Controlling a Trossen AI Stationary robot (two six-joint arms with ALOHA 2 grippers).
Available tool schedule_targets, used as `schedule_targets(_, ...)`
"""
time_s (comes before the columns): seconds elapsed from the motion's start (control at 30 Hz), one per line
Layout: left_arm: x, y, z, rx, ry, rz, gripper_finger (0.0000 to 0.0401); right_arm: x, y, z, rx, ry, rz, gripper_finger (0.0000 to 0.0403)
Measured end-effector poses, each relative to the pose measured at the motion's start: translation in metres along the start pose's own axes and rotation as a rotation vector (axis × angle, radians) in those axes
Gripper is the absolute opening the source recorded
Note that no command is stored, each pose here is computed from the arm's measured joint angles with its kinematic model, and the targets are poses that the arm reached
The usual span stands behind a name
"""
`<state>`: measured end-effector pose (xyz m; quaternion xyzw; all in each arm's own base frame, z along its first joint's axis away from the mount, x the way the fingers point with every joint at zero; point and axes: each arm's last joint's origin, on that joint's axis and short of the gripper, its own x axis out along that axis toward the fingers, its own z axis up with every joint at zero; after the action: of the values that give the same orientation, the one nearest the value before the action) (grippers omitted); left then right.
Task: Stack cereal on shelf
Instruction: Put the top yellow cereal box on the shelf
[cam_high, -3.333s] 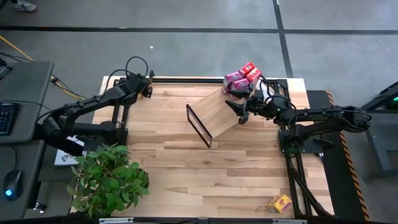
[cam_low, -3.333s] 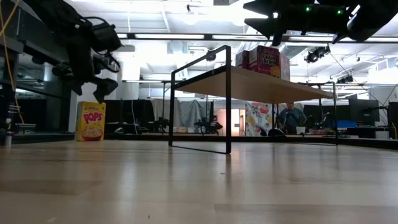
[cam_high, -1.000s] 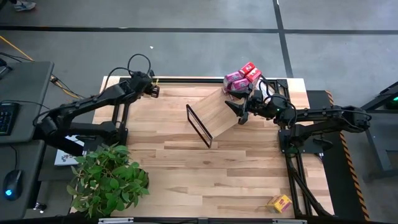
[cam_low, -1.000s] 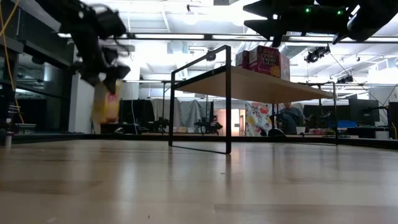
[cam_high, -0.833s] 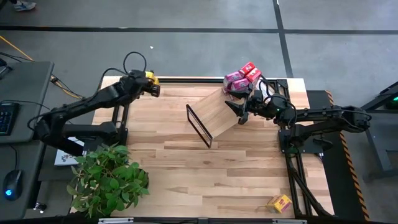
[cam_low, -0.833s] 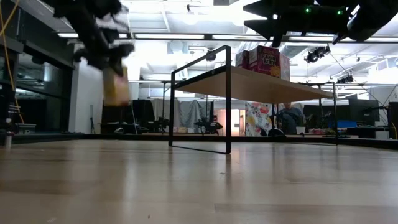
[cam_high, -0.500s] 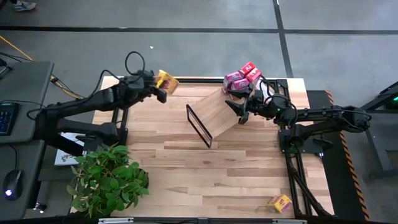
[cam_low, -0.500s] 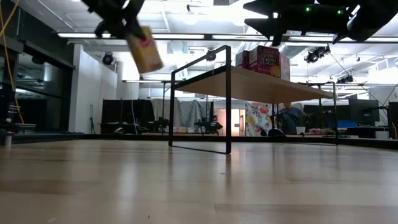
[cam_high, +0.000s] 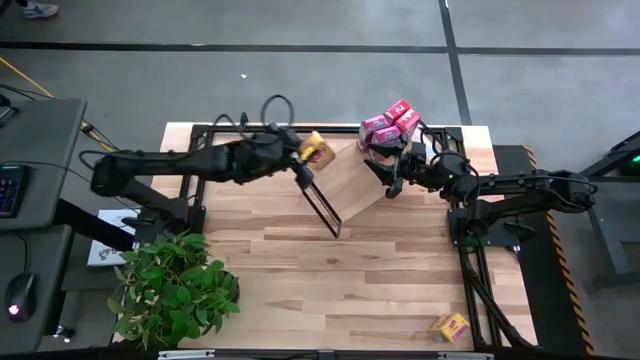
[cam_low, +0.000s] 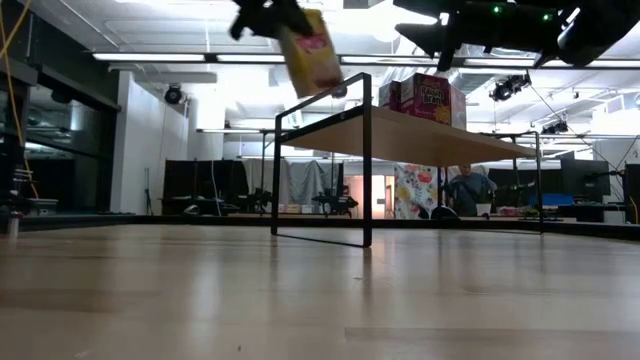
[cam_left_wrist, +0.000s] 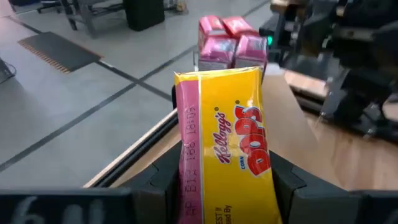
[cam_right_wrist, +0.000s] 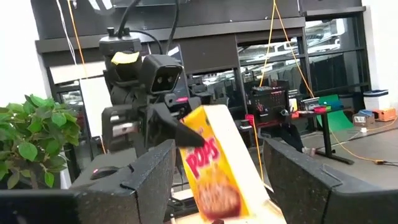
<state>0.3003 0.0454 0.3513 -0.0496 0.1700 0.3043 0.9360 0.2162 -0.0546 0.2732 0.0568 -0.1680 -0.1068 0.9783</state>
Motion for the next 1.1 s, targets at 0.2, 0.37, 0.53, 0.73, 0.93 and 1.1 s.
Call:
schedule_targets(0.2, 0.042, -0.017, 0.0, 0.081, 0.052, 0.022, 0.0132, 0.0, 0.0, 0.0, 0.0, 0.002, 0.009, 0.0234)
schedule_targets(0.37, 0.072, -0.02, -0.006, 0.11, 0.077, 0.046, 0.0132, -0.001, 0.002, 0.003, -0.001, -0.005, 0.045, 0.0234)
schedule_targets(0.53, 0.09, -0.018, -0.008, 0.092, 0.07, 0.027, 0.0133, -0.002, 0.002, 0.004, -0.008, -0.005, 0.057, 0.0234)
schedule_targets(0.73, 0.1, -0.019, -0.014, 0.09, 0.089, -0.007, 0.0147, -0.002, 0.002, 0.005, -0.008, -0.008, 0.058, 0.0234)
schedule_targets(0.93, 0.099, -0.019, -0.014, 0.095, 0.09, -0.009, 0.0168, -0.002, 0.002, 0.005, -0.008, -0.008, 0.058, 0.0234)
schedule_targets(1.1, 0.099, -0.019, -0.014, 0.118, 0.085, -0.01, 0.0187, -0.002, 0.002, 0.005, -0.009, -0.008, 0.058, 0.0234)
